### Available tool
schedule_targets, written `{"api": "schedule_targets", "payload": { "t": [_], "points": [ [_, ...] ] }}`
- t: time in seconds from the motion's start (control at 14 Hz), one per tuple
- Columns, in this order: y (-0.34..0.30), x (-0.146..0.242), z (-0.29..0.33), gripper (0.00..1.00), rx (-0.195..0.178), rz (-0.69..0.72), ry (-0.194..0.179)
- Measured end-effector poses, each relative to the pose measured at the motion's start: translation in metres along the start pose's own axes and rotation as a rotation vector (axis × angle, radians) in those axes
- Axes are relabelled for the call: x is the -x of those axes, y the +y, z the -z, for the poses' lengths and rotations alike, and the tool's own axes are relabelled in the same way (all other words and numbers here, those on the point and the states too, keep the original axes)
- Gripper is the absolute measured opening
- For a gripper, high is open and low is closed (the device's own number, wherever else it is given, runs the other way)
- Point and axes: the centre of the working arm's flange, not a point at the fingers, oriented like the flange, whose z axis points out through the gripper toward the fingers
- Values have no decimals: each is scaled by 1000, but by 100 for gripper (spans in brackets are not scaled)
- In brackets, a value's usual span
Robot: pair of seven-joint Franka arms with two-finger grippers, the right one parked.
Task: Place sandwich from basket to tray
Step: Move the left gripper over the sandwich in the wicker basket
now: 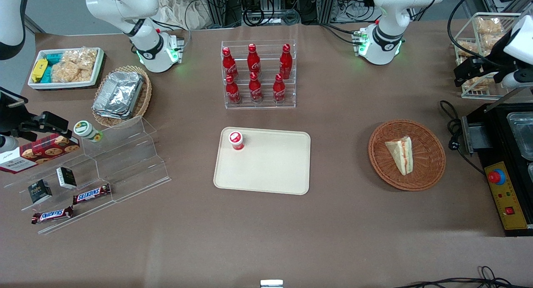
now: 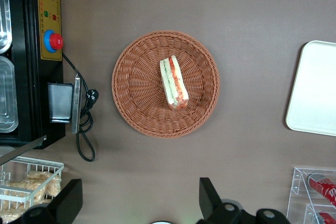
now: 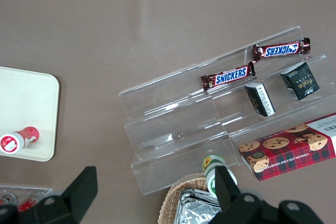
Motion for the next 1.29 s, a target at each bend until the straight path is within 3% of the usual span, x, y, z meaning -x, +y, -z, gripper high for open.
{"api": "schedule_targets", "payload": {
  "t": [0.43,0.64,0.86,1.29],
  "points": [
    [-5,-5,6,100,3,10,8],
    [-3,-12,-7,100,21,18,-25],
    [2,-34,-44,100,34,105,-81],
    [7,-83,-139,100,30,252,-156]
  ]
}}
